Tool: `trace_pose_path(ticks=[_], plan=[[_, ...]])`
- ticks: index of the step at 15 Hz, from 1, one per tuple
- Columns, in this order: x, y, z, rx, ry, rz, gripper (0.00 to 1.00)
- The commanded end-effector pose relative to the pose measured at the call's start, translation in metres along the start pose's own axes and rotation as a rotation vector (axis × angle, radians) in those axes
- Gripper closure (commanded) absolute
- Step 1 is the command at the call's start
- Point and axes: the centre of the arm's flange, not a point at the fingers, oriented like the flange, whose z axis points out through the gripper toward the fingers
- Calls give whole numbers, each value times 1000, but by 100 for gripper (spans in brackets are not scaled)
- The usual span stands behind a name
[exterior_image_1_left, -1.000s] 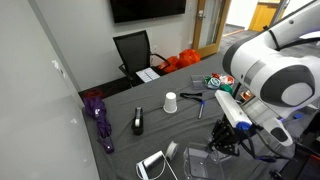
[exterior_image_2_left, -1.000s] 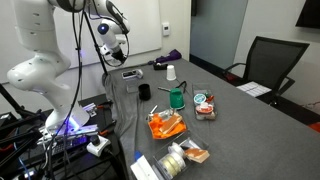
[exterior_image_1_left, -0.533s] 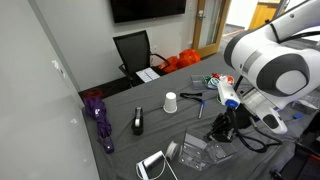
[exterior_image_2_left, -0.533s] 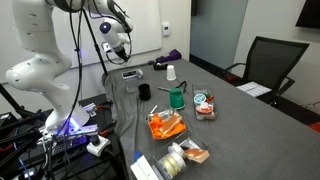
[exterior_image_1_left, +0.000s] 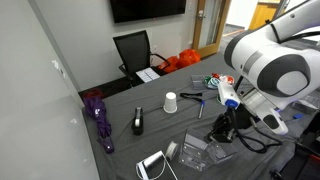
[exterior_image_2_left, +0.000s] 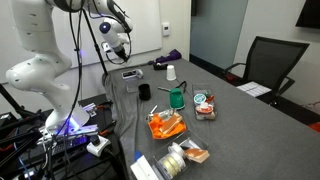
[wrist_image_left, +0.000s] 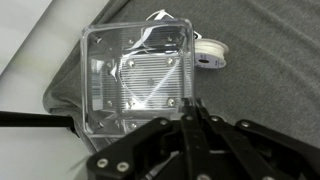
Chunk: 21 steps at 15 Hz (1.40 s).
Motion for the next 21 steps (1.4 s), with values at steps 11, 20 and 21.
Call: trace_pose_path(ticks=[11, 20, 21], plan=[[66, -45, -48, 75, 25, 314, 99], [116, -94, -62, 133, 51, 434, 99], [122, -98, -64, 138, 55, 443, 99]])
